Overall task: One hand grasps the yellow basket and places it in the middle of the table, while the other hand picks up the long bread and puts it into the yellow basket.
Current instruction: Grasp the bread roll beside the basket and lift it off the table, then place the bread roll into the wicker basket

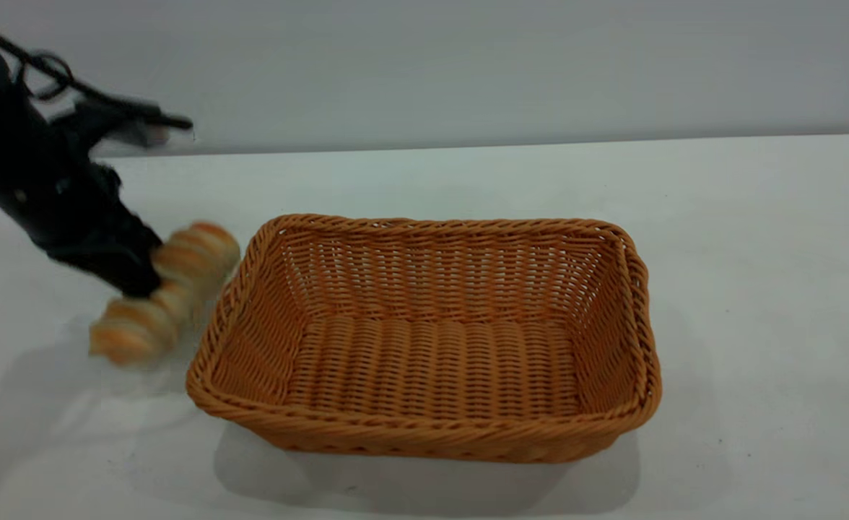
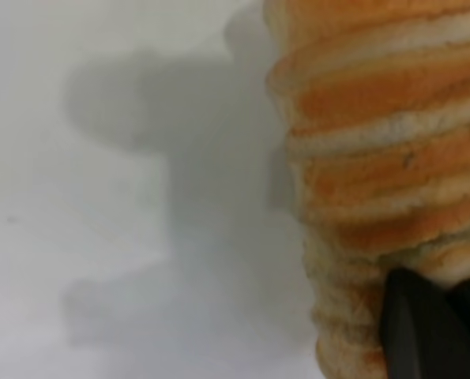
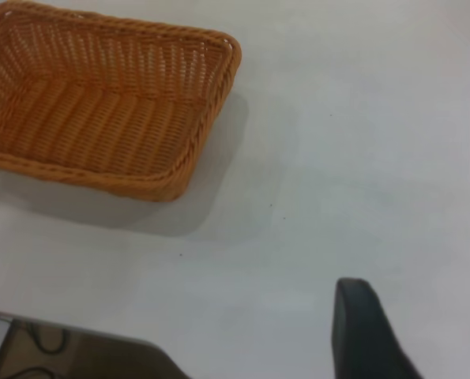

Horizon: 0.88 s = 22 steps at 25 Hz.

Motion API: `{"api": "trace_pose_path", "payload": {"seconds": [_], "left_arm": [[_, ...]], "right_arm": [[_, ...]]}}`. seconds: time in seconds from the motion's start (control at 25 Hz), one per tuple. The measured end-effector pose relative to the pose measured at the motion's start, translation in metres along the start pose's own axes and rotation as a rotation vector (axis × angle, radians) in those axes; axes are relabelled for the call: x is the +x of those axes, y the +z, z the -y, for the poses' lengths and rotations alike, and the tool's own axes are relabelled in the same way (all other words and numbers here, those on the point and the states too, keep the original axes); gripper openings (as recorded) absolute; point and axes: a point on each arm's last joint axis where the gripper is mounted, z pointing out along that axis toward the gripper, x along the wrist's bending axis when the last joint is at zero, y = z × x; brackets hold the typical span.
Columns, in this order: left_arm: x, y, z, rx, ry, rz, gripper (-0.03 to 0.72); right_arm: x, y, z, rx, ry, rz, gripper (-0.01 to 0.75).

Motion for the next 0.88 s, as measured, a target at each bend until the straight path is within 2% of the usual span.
{"api": "trace_pose_path", "payload": {"seconds": [0.28, 0.44, 0.56, 0.88], "left_arm": [[-0.006, -0.053, -0.018, -0.141, -0.005, -0.033, 0.013], [-0.018, -0.072, -0.029, -0.193, 0.020, 0.036, 0.013], [-0.038, -0.078, -0.044, -0.210, 0.080, 0.101, 0.008], [-0.116, -0.076, -0.075, -0.232, 0.272, 0.190, 0.007]], "right_arm": [[-0.001, 0.000, 0.000, 0.001, -0.005, 0.012, 0.378], [-0.001, 0.000, 0.000, 0.001, -0.005, 0.012, 0.378], [-0.001, 0.000, 0.000, 0.001, -0.005, 0.012, 0.378], [-0.001, 0.000, 0.000, 0.001, -0.005, 0.012, 0.378]]}}
